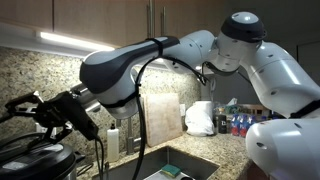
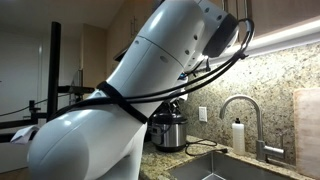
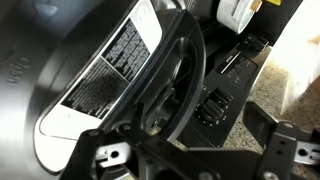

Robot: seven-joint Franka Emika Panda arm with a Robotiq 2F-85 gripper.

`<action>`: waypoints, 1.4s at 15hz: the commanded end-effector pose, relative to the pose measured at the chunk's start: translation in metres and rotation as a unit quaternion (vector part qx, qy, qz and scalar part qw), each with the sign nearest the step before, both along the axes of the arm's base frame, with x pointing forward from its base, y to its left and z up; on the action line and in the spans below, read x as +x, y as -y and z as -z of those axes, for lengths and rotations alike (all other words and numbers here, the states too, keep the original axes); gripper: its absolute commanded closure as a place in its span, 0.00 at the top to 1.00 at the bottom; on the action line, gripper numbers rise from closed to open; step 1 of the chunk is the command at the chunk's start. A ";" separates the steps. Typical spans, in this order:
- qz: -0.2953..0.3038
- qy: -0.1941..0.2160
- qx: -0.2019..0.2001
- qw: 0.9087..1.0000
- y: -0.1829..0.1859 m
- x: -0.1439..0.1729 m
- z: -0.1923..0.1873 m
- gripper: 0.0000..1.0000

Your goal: Pick up the lid from the cooker and put it on the counter

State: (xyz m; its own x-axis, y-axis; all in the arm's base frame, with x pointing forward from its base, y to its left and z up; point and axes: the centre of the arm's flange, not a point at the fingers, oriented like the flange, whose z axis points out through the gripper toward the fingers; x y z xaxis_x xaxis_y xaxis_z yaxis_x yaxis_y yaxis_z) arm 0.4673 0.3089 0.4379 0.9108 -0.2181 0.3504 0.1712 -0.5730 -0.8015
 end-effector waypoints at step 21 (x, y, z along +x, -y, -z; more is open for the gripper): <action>-0.061 0.073 -0.027 0.995 -0.026 0.018 0.000 0.40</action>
State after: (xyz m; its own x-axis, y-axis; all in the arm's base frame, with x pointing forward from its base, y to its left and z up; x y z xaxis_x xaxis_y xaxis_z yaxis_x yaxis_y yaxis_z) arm 0.4898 0.3172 0.4257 0.8607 -0.1570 0.4843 0.2998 -0.6126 -0.7313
